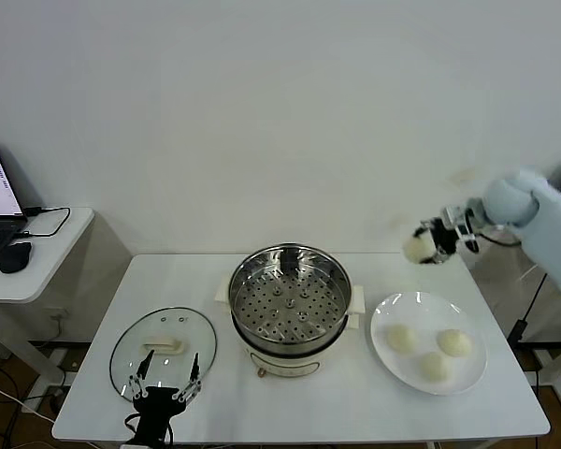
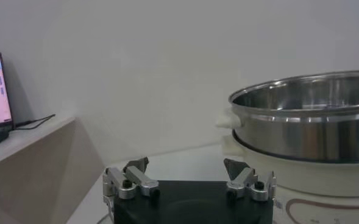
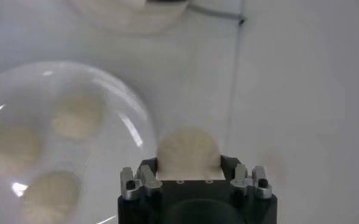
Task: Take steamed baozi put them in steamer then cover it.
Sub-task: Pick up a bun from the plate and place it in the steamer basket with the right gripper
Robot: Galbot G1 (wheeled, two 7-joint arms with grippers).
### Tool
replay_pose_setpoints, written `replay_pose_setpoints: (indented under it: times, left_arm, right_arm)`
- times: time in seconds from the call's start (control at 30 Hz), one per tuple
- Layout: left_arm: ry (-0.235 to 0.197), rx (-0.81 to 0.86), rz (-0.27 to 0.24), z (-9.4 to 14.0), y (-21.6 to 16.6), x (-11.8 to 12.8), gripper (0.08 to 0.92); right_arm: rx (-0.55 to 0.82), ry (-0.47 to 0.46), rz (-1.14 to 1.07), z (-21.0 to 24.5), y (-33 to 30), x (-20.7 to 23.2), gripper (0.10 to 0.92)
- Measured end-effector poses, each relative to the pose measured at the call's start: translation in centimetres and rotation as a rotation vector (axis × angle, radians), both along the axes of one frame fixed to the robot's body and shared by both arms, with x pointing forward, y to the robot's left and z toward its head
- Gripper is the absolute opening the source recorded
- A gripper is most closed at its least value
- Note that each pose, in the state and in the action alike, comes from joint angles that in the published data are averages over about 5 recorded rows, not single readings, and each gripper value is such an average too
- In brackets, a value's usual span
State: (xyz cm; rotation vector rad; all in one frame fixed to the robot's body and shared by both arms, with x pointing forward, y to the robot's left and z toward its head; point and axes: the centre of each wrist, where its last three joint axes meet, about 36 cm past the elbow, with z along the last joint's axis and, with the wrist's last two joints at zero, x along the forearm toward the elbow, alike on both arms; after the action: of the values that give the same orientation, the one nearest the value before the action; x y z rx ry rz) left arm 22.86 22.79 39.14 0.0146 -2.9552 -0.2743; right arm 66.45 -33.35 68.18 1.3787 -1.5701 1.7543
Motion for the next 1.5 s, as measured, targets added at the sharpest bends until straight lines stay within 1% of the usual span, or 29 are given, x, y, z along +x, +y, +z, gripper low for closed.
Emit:
replay_pose_setpoints:
  times: [0.17, 0.33, 0.53, 0.73, 0.97, 1.33, 1.43, 1.5]
  left_arm:
    - [0.003, -0.019, 0.009, -0.3, 0.0, 0.2, 0.823]
    - [0.002, -0.029, 0.015, -0.4, 0.0, 0.5, 0.823]
    - [-0.001, -0.035, 0.028, -0.4, 0.2, 0.5, 0.823]
    - [-0.007, -0.039, 0.041, -0.2, 0.3, 0.5, 0.823]
    - [-0.012, -0.046, 0.052, -0.3, 0.4, 0.6, 0.823]
    - [-0.015, -0.047, 0.056, -0.5, 0.6, 0.9, 0.823]
    - [-0.015, -0.047, 0.056, -0.6, 0.7, 1.0, 0.823]
    - [-0.015, -0.047, 0.056, -0.6, 0.7, 1.0, 0.823]
  right_arm:
    - [-0.005, -0.012, 0.115, 1.1, 5.2, 0.7, 0.636]
    - [-0.033, -0.017, 0.235, 0.9, 10.6, 1.2, 0.64]
    - [-0.089, -0.017, 0.378, -0.7, 16.4, 1.6, 0.645]
    - [-0.158, -0.023, 0.509, -3.0, 20.6, 1.5, 0.645]
    - [-0.233, -0.032, 0.641, -6.1, 23.6, 1.7, 0.645]
    - [-0.322, -0.046, 0.784, -9.8, 25.7, 2.4, 0.647]
    - [-0.336, -0.049, 0.805, -10.4, 25.9, 2.7, 0.651]
    - [-0.34, -0.052, 0.811, -10.5, 25.8, 2.9, 0.674]
